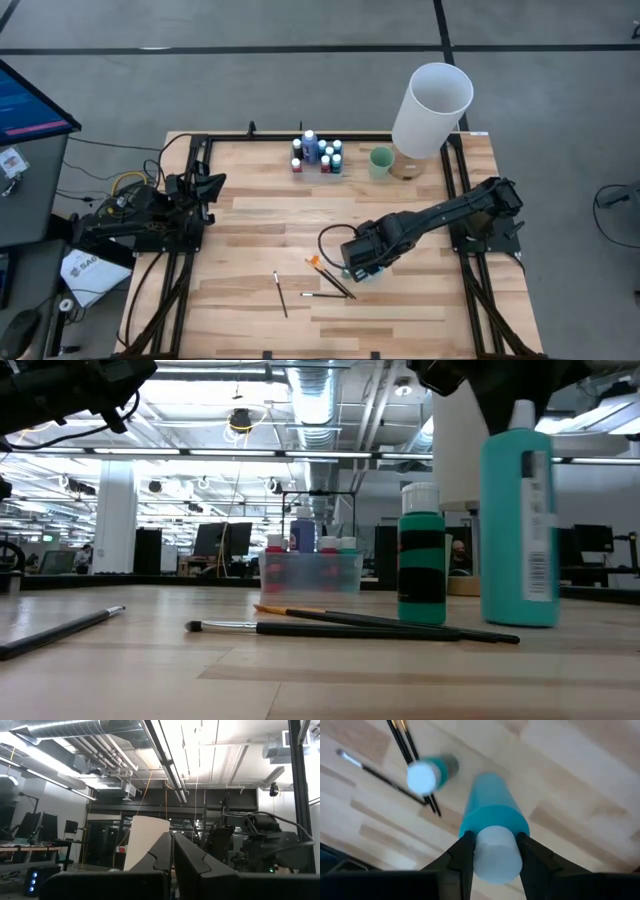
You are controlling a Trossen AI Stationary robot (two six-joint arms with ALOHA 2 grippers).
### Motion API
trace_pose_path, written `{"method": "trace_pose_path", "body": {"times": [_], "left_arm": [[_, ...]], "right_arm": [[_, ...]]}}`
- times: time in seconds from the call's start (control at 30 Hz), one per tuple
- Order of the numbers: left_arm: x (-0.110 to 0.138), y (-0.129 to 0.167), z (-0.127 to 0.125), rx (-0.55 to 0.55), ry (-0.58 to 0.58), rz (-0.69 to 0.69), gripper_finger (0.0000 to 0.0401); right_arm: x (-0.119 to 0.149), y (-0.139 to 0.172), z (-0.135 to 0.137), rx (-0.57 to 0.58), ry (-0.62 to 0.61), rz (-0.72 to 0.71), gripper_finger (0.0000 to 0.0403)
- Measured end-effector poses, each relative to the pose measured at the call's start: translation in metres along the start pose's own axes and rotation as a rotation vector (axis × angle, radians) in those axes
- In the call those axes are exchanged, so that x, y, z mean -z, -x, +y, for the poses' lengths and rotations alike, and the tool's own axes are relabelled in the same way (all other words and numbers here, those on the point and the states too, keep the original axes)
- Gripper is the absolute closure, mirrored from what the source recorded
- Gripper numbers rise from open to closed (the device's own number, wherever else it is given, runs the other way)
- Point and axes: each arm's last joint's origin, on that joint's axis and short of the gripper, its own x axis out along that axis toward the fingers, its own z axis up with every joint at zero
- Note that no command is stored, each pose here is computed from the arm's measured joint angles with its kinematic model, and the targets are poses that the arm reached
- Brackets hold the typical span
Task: Pick & Place Paint Supplies
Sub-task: Put the large light blue paint bottle into the transparent bin
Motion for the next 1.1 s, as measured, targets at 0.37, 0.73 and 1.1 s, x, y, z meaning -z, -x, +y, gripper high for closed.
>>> {"method": "trace_pose_path", "body": {"times": [0.37,0.73,1.1], "left_arm": [[0.000,0.000,0.000,0.000,0.000,0.000,0.0399],[0.000,0.000,0.000,0.000,0.000,0.000,0.0399],[0.000,0.000,0.000,0.000,0.000,0.000,0.0399]], "right_arm": [[-0.063,0.045,-0.023,0.020,0.003,-0.104,0.0291],[-0.151,0.076,-0.059,-0.060,-0.020,-0.299,0.0291],[-0.204,0.093,-0.068,-0.271,-0.022,-0.548,0.0291]]}}
